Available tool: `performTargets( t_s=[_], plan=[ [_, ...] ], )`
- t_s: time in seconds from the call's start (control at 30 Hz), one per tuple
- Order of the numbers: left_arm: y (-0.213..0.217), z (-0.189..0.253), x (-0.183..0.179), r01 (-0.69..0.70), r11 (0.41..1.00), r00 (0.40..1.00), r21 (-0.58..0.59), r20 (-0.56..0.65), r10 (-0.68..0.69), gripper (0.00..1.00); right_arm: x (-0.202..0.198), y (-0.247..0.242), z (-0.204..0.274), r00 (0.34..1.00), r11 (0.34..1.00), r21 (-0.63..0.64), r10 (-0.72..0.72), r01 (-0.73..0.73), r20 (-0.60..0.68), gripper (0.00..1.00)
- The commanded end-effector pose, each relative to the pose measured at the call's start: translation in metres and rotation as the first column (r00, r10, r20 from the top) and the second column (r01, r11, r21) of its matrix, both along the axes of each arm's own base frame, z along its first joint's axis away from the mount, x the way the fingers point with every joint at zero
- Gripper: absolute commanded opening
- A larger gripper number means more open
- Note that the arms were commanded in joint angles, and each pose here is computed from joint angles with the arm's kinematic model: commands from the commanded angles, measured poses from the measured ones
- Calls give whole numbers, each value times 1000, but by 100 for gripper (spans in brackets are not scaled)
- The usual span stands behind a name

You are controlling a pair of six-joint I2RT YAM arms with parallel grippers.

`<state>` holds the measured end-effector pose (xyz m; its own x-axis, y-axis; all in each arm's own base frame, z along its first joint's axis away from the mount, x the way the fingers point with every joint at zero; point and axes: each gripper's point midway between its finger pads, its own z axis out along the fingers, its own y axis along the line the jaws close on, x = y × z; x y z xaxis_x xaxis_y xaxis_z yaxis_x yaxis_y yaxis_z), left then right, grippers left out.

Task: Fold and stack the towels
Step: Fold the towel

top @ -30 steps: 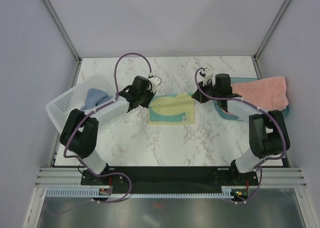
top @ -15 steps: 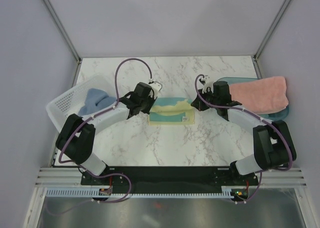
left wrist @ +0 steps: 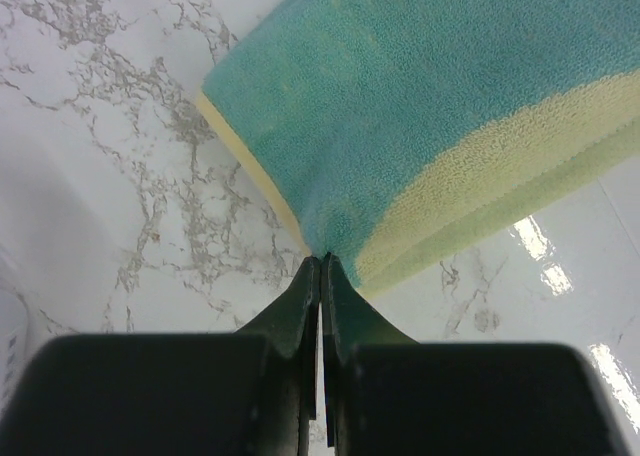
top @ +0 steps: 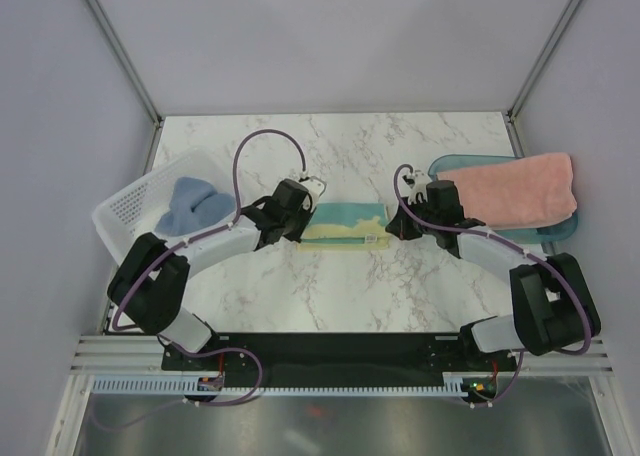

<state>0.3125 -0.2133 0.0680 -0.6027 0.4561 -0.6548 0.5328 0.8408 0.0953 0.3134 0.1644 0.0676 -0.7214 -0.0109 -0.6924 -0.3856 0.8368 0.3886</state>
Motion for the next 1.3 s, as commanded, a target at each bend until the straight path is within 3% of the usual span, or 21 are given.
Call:
performTargets(
  t_s=[0.0,0.33,0.43,0.5,0.53,0.57,0.67,0.8,0.93,1.03,1.13,1.27],
  plan=[
    [-3,11,0,-45,998,998,-41,32,46,2,-2,1,10,999,999,32,-33,32,23,2],
    [-5,-3,-17,-44,999,999,-5,17,44,2,-26,0,-2,999,997,62,-42,43,-14,11],
    [-3,-4,-18,-52,999,999,4,14,52,2,-30,4,-3,999,997,74,-22,25,-34,27],
    [-4,0,-18,-54,999,998,-2,17,54,16,-33,6,-1,999,996,91,-16,21,-50,39],
    [-2,-1,-22,-62,998,998,3,1,62,26,-37,6,-1,998,996,92,-15,21,-62,41],
    [-1,2,-22,-71,997,997,-1,4,71,39,-38,7,3,998,995,97,-14,20,-61,41],
    [3,21,-16,-140,990,989,-29,46,142,48,-39,-5,11,992,996,43,-80,84,-98,42],
    [-7,55,-11,-163,978,982,-132,70,173,49,-28,-14,34,978,983,16,-179,181,-106,38],
    [-31,66,-13,-155,959,987,-239,3,161,48,-9,1,58,981,978,101,-175,183,-83,28],
    [-35,57,-15,-178,954,984,-242,-41,173,48,-2,12,50,979,979,111,-155,170,-131,28],
    [-33,36,-18,-222,950,974,-220,-94,206,48,-6,20,27,973,983,92,-142,161,-181,36],
    [-26,-8,-26,-274,951,952,-142,-177,248,48,-23,18,-17,950,983,55,-157,178,-269,36]
  ],
)
